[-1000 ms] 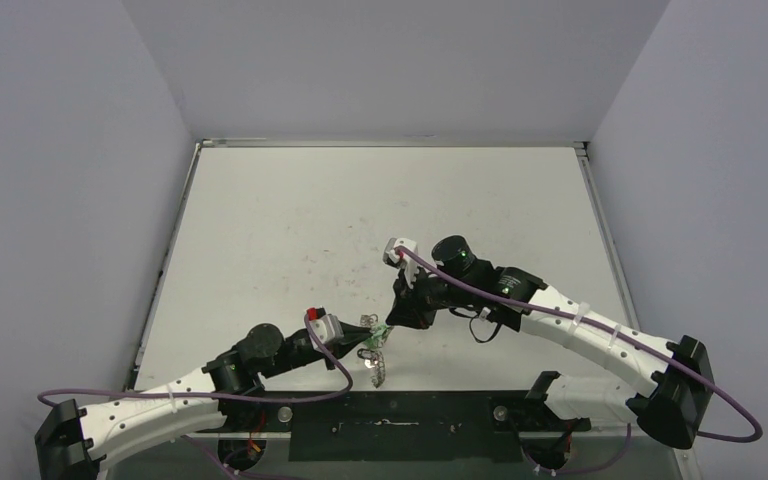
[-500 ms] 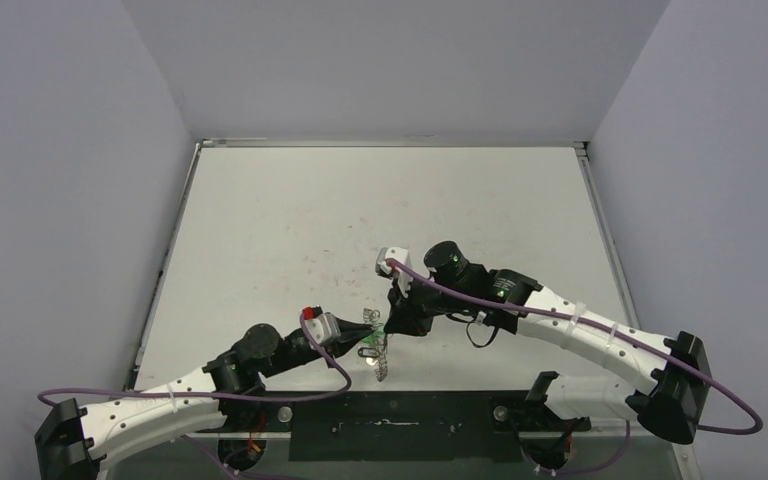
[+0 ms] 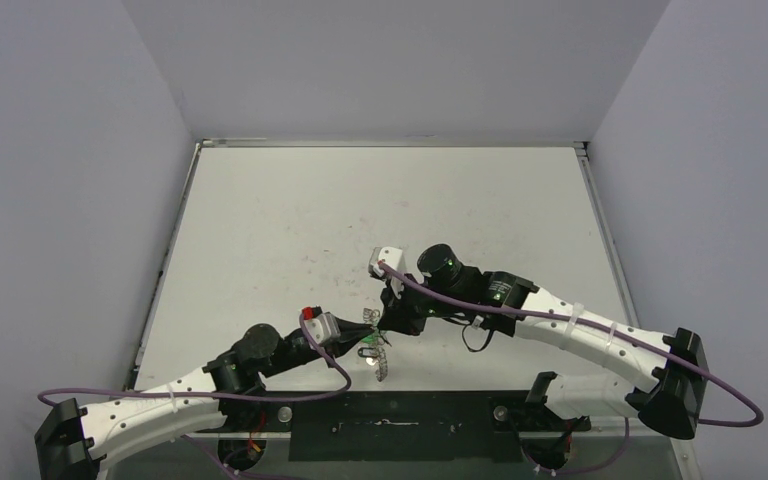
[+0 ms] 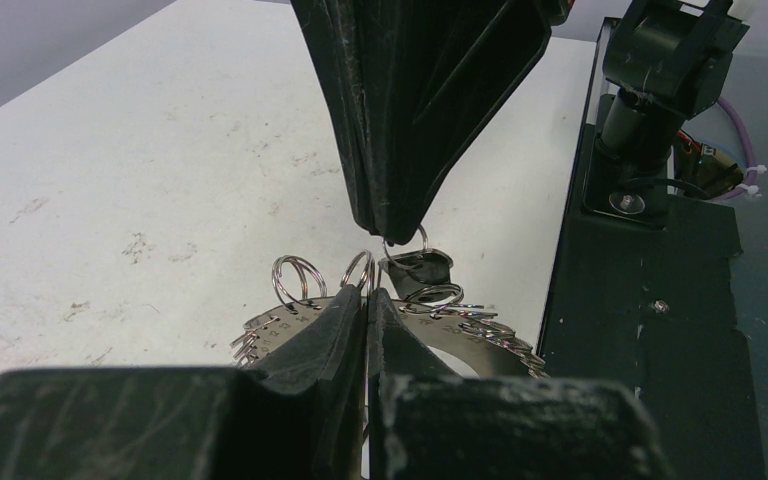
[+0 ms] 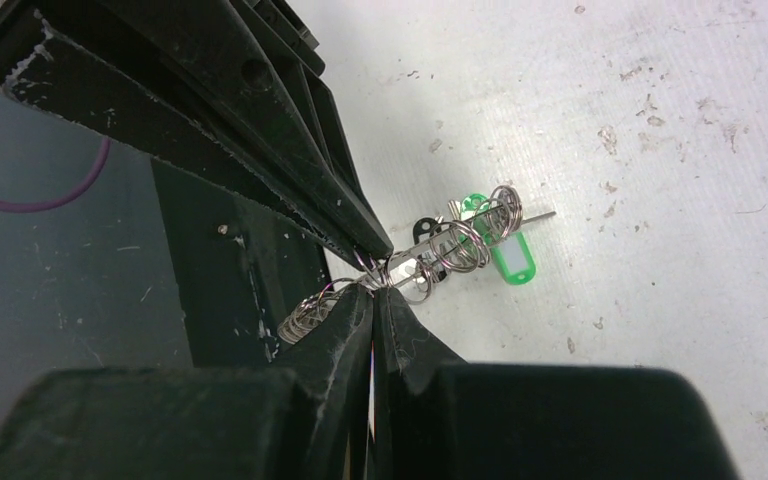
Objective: Put the keys on the keyring
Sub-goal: Insert the key onto the keyring.
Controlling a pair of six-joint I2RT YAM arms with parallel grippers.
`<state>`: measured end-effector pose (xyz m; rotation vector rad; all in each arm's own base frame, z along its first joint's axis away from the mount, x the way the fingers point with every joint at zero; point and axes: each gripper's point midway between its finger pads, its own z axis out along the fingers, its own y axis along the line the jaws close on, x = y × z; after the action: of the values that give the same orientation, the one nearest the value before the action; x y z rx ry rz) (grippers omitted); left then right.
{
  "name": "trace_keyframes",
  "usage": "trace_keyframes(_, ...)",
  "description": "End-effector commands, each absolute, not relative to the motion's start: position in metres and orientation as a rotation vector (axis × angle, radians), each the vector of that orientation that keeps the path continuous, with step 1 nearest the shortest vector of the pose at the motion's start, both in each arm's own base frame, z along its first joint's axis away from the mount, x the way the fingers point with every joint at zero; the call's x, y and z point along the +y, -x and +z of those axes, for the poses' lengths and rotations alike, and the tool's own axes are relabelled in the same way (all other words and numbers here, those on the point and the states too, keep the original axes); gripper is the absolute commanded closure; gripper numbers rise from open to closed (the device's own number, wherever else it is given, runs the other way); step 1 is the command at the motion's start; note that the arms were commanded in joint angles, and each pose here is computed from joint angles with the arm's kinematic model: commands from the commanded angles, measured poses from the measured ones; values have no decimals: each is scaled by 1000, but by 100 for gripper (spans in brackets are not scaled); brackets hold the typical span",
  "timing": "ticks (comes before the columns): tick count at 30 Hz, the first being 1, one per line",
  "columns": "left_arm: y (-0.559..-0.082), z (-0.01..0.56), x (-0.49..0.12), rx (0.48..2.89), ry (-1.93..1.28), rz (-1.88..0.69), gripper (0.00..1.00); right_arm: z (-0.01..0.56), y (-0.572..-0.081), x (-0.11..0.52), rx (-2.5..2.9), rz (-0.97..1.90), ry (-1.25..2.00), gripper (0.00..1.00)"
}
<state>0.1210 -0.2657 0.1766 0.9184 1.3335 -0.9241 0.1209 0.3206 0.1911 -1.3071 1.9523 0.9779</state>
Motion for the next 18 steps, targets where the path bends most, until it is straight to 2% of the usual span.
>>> trace_keyframes(1, -119, 209, -269, 1228, -870, -967, 100, 214, -135, 335, 1861, 932, 1265, 100)
trace_keyframes(18, -119, 209, -269, 1241, -848, -985, 100, 208, -141, 334, 1875, 847, 1239, 100)
